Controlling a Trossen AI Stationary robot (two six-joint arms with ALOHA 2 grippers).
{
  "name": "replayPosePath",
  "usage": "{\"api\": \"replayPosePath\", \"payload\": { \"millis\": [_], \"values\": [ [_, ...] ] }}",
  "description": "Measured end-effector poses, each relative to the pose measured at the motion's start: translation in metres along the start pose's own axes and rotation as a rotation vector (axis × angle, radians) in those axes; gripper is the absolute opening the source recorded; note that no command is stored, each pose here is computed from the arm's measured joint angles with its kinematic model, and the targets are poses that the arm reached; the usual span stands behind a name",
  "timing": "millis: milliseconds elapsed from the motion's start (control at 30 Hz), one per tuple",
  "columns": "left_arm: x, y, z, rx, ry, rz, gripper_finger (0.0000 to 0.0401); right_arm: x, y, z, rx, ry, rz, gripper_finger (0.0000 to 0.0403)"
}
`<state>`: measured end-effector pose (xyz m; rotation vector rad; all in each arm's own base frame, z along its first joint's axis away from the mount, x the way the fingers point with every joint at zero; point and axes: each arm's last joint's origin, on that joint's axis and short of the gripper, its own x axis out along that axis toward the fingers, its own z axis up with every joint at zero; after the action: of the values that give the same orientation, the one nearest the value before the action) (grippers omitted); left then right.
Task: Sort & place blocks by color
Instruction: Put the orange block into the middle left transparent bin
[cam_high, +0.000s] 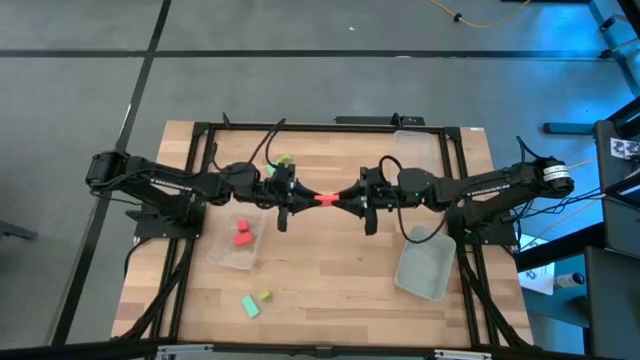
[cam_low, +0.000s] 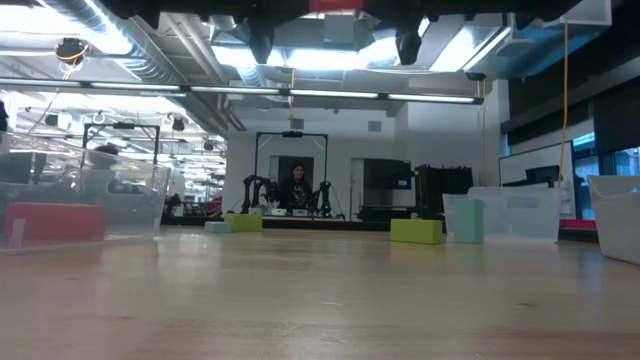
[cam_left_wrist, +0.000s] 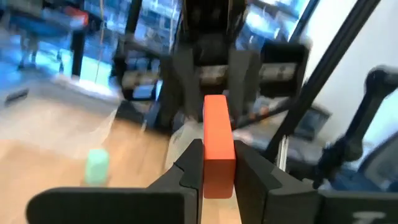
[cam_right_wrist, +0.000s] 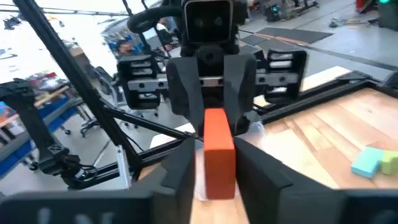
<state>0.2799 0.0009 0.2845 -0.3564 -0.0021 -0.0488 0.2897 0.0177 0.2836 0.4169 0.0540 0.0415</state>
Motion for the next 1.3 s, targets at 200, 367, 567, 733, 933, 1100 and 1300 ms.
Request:
{"api": "replayPosePath", "payload": {
  "millis": [200, 367, 567, 733, 933, 1100, 1300],
  "values": [
    [-0.025, 0.016, 0.018, 0.027, 0.051, 0.07, 0.0048, -0.016, 0.0, 0.005, 0.016, 0.053, -0.078, 0.0186],
    [-0.057, 0.013, 0.035, 0.069, 0.065, 0.089, 0.0048, -0.036, 0.004, 0.015, 0.016, 0.065, -0.114, 0.0223],
    [-0.095, -0.008, 0.038, 0.09, -0.022, 0.101, 0.0048, -0.049, 0.01, 0.03, -0.006, -0.022, -0.093, 0.023],
    [-0.117, -0.019, 0.022, 0.078, -0.062, 0.115, 0.0048, -0.049, 0.011, 0.032, -0.005, -0.044, -0.084, 0.0231],
    [-0.13, -0.026, 0.026, 0.092, -0.119, 0.103, 0.0048, -0.049, 0.011, 0.033, -0.005, -0.049, -0.081, 0.0231],
    [-0.132, -0.027, 0.027, 0.094, -0.129, 0.1, 0.0048, -0.049, 0.011, 0.033, -0.005, -0.049, -0.081, 0.0231],
    [-0.133, -0.028, 0.027, 0.091, -0.071, 0.062, 0.0048, -0.049, 0.011, 0.033, -0.004, -0.048, -0.082, 0.0231]
  ]
}}
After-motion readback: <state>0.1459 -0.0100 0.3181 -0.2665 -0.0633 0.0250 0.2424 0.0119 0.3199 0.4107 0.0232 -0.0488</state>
